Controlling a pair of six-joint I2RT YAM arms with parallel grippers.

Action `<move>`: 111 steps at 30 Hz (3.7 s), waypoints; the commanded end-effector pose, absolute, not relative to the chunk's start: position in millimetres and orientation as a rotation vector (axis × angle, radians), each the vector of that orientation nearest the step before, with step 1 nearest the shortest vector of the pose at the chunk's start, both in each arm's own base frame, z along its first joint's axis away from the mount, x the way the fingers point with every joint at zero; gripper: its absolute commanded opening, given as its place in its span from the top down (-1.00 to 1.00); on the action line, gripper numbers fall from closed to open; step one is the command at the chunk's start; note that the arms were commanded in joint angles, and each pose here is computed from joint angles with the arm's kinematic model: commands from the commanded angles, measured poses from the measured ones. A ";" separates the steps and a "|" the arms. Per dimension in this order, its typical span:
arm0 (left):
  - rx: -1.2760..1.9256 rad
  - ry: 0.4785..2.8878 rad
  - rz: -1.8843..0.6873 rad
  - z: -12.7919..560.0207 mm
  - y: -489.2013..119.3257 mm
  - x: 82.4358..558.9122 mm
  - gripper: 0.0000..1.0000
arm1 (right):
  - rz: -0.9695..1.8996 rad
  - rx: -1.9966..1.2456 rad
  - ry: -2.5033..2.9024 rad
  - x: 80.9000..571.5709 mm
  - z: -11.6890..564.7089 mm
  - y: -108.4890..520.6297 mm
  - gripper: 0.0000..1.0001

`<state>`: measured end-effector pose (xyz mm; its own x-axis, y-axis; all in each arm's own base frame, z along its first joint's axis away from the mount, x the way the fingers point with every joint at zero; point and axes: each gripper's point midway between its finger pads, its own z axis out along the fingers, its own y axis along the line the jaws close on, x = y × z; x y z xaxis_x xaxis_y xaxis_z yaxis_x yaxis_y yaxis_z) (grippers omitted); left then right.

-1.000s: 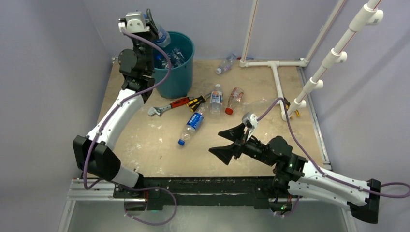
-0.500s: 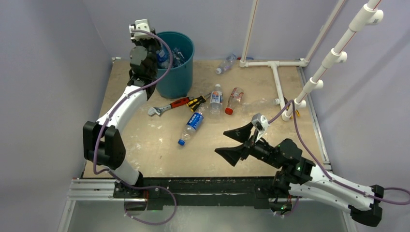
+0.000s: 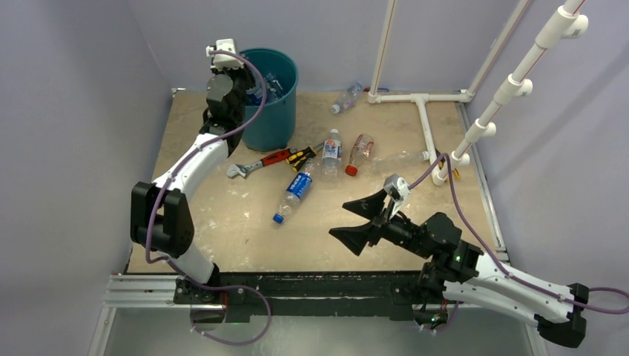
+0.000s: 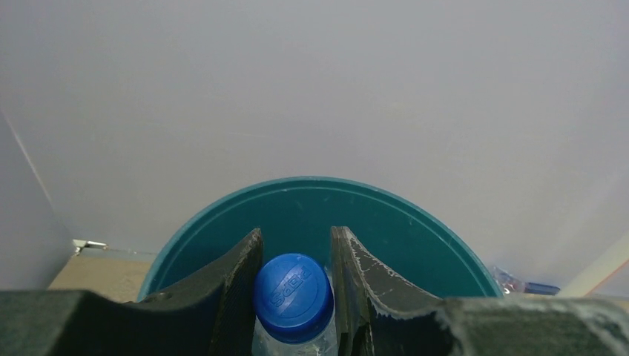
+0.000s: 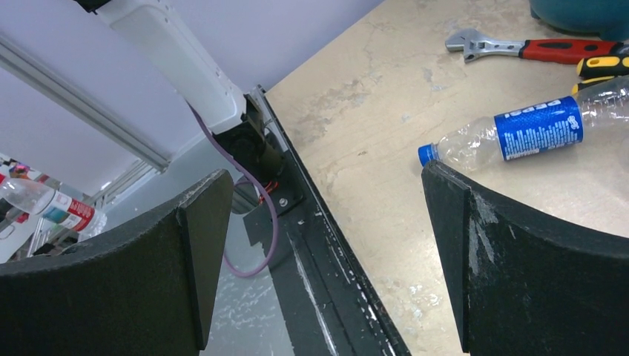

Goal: Put the plastic bottles in the bin
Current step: Place the plastic bottle in the trash bin, then pick up the plastic bottle at the center of the board.

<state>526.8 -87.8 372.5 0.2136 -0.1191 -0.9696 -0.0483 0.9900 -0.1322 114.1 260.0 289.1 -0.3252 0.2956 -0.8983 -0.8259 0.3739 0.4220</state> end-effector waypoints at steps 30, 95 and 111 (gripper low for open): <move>-0.153 1.528 -0.304 340.8 -125.4 523.2 -0.42 | 1.172 -0.628 1.474 127.7 300.2 298.4 -0.98; 0.138 2.249 -0.387 111.8 -206.9 221.7 -0.95 | 0.840 0.118 1.960 251.0 126.9 268.1 -0.90; 0.089 2.366 -0.276 46.4 -204.0 232.3 -0.58 | 0.875 0.073 1.870 224.0 158.7 234.8 -0.89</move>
<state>220.6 -196.8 47.8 -0.7388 0.0345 -0.6730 0.1663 0.9771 -0.1325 224.1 240.0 158.7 -0.4873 0.4346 -0.7574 -0.3196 0.7184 0.6179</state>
